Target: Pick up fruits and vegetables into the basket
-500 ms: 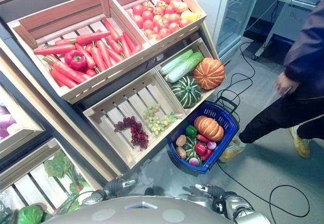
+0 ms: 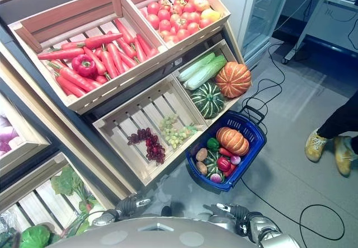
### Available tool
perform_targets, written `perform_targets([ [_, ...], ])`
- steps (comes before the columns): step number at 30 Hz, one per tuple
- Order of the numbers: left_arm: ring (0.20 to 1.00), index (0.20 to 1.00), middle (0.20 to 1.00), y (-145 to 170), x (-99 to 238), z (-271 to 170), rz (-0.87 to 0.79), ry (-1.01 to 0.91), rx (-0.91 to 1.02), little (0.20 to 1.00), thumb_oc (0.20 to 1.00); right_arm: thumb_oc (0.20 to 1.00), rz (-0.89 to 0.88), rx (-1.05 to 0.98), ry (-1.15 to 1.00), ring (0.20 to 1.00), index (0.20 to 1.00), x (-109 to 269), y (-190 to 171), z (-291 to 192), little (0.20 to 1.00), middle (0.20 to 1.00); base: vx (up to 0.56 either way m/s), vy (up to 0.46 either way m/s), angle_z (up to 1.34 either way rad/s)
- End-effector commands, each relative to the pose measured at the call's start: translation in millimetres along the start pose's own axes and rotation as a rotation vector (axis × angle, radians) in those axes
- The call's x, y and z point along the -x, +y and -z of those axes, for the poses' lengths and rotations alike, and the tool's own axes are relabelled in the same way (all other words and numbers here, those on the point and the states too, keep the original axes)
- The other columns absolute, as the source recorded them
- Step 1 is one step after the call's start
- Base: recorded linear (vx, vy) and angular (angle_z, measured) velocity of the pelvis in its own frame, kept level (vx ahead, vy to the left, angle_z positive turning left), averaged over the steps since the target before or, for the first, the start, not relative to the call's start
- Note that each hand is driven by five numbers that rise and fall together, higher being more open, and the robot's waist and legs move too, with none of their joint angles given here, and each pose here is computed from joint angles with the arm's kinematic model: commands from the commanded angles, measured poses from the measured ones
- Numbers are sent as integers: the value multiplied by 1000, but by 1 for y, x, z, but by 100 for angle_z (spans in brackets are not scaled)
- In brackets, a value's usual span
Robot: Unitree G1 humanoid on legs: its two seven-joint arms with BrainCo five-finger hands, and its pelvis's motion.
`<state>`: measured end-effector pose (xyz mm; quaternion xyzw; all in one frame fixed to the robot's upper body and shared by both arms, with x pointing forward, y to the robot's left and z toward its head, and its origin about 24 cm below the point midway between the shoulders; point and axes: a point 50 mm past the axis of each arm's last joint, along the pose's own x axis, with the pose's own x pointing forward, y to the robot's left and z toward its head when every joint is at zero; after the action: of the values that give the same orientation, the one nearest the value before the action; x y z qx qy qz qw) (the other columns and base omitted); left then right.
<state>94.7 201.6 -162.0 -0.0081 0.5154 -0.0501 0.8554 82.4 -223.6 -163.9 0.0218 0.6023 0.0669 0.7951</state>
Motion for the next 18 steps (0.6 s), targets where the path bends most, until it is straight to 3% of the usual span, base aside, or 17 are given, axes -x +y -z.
perform_targets([
  [1,1000,1000,1000,-17,-10,-32,58,-102,-67,1000,1000,1000,-14,15,-47,1000,1000,-5,7,-26,1000,1000,0,0,0],
  [6,1000,1000,1000,-15,-9,-48,-14,-237,-142,1000,1000,1000,0,34,-84,1000,1000,-4,4,-33,1000,1000,0,0,0],
  [11,1000,1000,1000,0,5,-107,-197,-596,-183,1000,1000,1000,18,17,-174,1000,1000,1,-5,-48,1000,1000,0,0,0],
  [14,1000,1000,1000,3,27,-153,-256,-875,-339,1000,1000,1000,26,13,-245,1000,1000,5,-12,-57,1000,1000,39,-28,3],
  [18,1000,1000,1000,7,51,-185,-330,-1071,-497,1000,1000,1000,23,34,-305,1000,1000,9,-13,-61,1000,1000,62,-27,1],
])
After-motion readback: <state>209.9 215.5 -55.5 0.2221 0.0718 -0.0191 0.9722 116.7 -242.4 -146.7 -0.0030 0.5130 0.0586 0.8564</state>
